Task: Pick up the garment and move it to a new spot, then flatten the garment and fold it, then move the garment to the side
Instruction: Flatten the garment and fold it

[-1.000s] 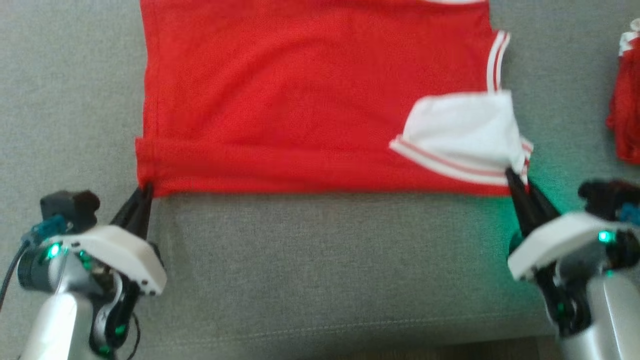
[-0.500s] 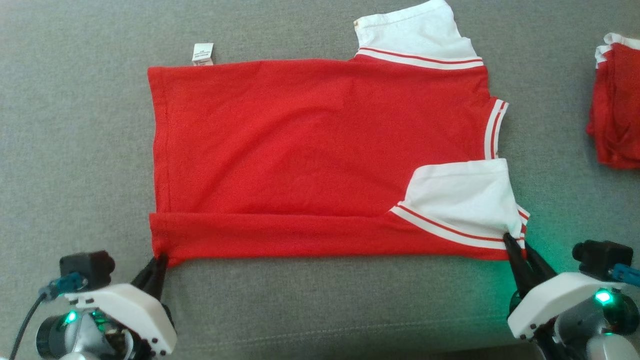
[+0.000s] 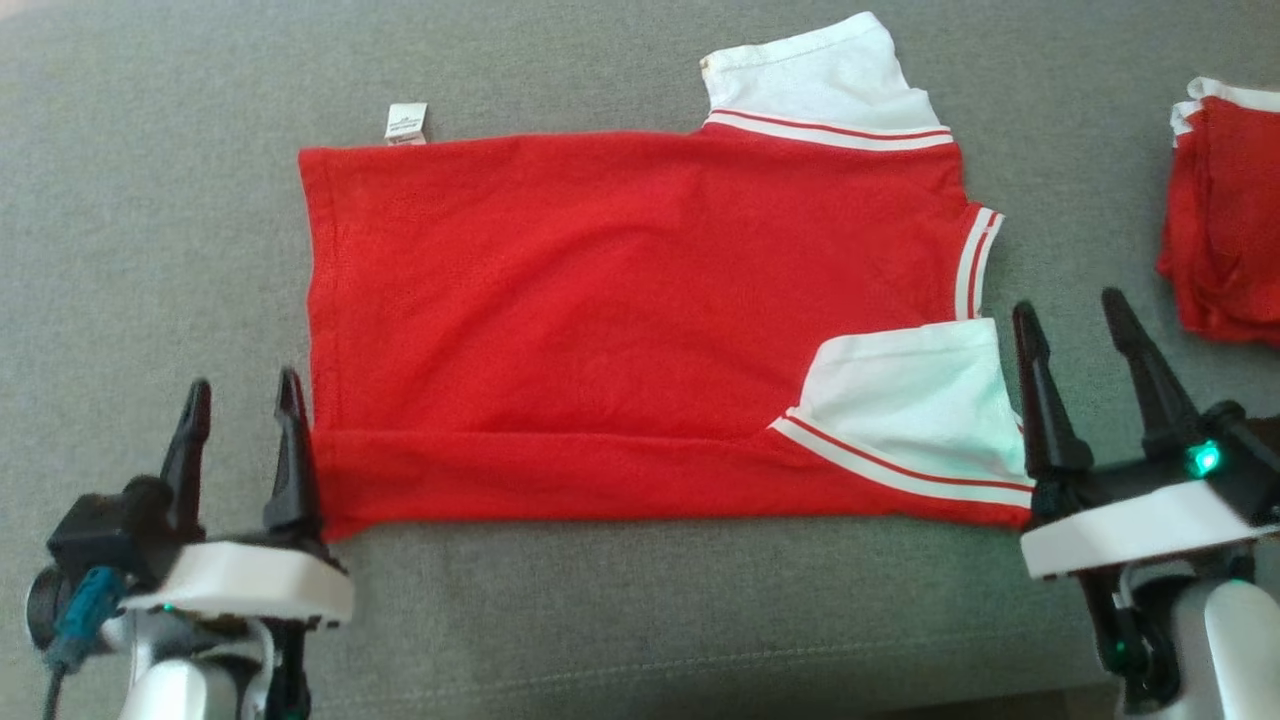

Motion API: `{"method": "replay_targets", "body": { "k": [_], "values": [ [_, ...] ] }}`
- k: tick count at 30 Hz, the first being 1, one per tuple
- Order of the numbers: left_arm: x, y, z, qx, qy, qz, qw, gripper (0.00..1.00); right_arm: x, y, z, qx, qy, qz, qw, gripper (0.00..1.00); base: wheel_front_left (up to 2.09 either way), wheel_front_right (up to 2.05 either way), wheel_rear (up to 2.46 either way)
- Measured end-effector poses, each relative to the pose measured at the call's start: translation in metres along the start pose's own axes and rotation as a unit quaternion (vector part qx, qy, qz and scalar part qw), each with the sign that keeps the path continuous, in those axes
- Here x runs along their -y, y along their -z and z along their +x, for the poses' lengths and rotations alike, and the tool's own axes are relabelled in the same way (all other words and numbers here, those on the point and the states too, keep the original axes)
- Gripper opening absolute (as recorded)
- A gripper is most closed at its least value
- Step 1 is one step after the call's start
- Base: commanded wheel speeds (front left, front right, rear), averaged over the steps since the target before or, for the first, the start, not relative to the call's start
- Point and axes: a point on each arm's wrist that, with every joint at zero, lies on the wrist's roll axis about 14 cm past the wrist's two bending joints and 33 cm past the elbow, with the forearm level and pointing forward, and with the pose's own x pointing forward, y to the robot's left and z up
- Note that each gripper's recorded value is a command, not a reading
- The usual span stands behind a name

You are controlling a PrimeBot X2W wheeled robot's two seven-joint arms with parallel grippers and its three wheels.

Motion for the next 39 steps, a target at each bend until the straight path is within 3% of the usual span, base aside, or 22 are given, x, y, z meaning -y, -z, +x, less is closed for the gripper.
{"method": "replay_targets", "body": {
  "k": [5, 14, 19, 27, 39],
  "values": [
    [0.014, -0.023, 0.004, 0.051, 0.012, 0.013, 0.999, 1.00, -0.006, -0.020, 0.002, 0.032, -0.010, -0.008, 0.999, 1.00, 0.00, 0.00, 0.00],
    [0.018, -0.022, 0.011, 0.052, 0.018, 0.014, 0.998, 1.00, -0.007, -0.017, 0.005, 0.028, -0.012, -0.008, 1.000, 1.00, 0.00, 0.00, 0.00],
    [0.028, -0.016, 0.039, 0.033, 0.051, 0.021, 0.998, 1.00, -0.006, -0.008, 0.011, 0.014, -0.012, -0.006, 1.000, 1.00, 0.00, 0.00, 0.00],
    [0.035, 0.008, 0.119, -0.071, 0.089, -0.005, 0.994, 1.00, -0.008, 0.001, 0.034, 0.006, -0.019, 0.003, 1.000, 1.00, 0.00, 0.00, 0.00],
    [0.022, 0.061, 0.170, -0.207, 0.093, 0.011, 0.974, 1.00, 0.013, 0.024, 0.032, -0.017, 0.015, 0.015, 1.000, 1.00, 0.00, 0.00, 0.00]
  ]
}}
